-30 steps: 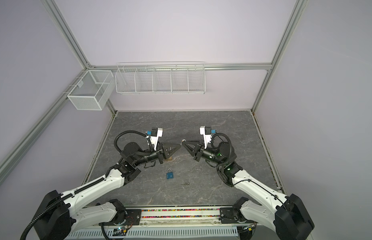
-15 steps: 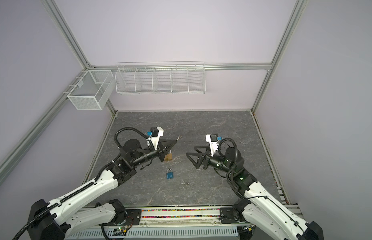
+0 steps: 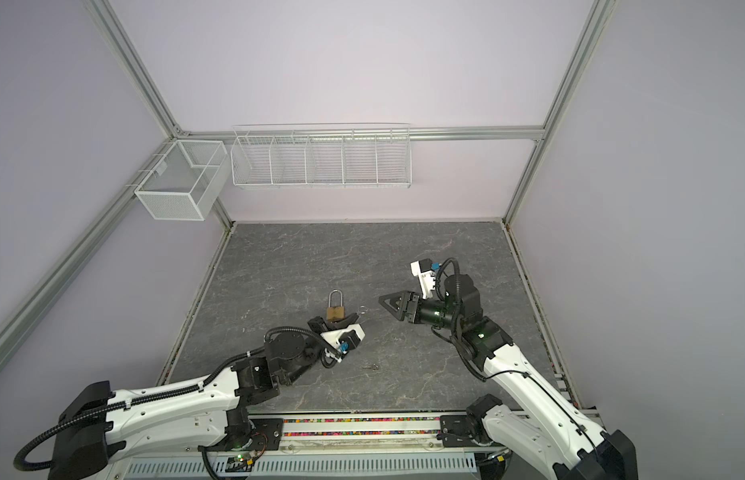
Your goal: Unlock with the key
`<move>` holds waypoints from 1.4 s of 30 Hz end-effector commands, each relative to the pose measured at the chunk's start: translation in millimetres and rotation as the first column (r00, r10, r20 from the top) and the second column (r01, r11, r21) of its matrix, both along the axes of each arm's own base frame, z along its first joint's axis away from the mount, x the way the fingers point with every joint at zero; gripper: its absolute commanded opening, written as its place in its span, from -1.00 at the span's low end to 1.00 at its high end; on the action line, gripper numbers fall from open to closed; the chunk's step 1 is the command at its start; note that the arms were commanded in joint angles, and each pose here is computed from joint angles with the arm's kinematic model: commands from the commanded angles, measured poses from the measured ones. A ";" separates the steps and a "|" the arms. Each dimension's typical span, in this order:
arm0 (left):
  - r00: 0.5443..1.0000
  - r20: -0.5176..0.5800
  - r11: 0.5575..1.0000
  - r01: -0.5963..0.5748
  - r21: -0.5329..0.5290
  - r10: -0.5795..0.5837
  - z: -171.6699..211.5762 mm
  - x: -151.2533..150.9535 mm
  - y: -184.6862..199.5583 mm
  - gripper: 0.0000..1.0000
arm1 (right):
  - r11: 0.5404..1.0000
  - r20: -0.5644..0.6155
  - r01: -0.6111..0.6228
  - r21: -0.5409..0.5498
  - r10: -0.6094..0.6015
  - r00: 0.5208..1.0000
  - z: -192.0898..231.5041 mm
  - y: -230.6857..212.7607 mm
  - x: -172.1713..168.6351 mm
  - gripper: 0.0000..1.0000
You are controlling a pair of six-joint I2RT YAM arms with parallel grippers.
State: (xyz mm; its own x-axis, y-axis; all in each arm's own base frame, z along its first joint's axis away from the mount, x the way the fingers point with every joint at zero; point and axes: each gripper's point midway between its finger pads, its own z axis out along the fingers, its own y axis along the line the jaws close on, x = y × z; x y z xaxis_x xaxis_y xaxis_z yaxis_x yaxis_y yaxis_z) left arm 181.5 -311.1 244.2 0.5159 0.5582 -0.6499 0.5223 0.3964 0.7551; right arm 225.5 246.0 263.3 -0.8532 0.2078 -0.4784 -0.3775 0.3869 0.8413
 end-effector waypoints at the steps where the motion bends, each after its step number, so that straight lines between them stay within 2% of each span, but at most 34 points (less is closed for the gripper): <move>1: 0.955 0.288 0.991 -0.105 0.087 0.076 20.2 1.2 3.8 -1.00 | 0.996 -0.063 -0.049 0.080 0.054 0.997 9.2 7.8 -6.5 0.24; 5: 0.919 0.389 0.981 -0.131 0.143 0.066 18.6 -0.7 -2.5 -1.00 | 0.991 -0.090 -0.079 0.108 0.089 0.992 17.2 11.3 -10.9 -0.03; 8: 0.899 0.434 0.973 -0.150 0.177 0.060 15.5 0.5 -6.1 -1.00 | 0.994 -0.111 -0.071 0.078 0.080 0.991 15.0 8.7 -13.2 -0.04; 12: 0.854 0.510 0.969 -0.202 0.141 0.104 22.4 3.5 -8.2 -1.00 | 0.997 -0.153 -0.056 0.052 0.063 0.986 2.4 6.6 -14.3 -0.03; 15: 0.853 0.515 0.971 -0.183 0.151 0.081 20.7 0.6 -14.5 -1.00 | 0.996 -0.157 -0.063 0.069 0.073 0.985 -0.1 9.8 -12.8 -0.04; 19: 0.847 0.527 0.974 -0.174 0.144 0.074 27.1 -3.2 -17.3 -1.00 | 0.994 -0.139 -0.067 0.082 0.078 0.987 3.7 11.9 -10.1 -0.16; 21: 0.843 0.533 0.972 -0.179 0.150 0.073 29.0 -4.0 -16.6 -1.00 | 0.994 -0.138 -0.077 0.078 0.087 0.987 6.2 12.8 -11.0 -0.28; 25: 0.839 0.541 0.974 -0.172 0.148 0.066 35.4 -7.3 -14.9 -1.00 | 0.994 -0.140 -0.076 0.074 0.085 0.986 5.3 13.4 -9.2 -0.29; 33: 0.837 0.546 0.967 -0.170 0.188 0.041 30.8 -8.3 -15.9 -1.00 | 0.990 -0.129 -0.104 0.094 0.115 0.985 12.9 18.0 -12.8 -0.47; 36: 0.838 0.545 0.965 -0.172 0.195 0.039 28.5 -7.9 -16.1 -1.00 | 0.989 -0.120 -0.114 0.090 0.124 0.985 15.5 18.4 -16.4 -0.63; 40: 0.836 0.548 0.965 -0.170 0.199 0.034 28.2 -8.1 -17.8 -1.00 | 0.987 -0.119 -0.131 0.092 0.142 0.983 16.8 21.1 -20.3 -0.66; 42: 0.834 0.551 0.963 -0.174 0.205 0.033 27.8 -7.4 -19.2 -1.00 | 0.986 -0.120 -0.136 0.092 0.147 0.982 16.6 22.2 -22.0 -0.75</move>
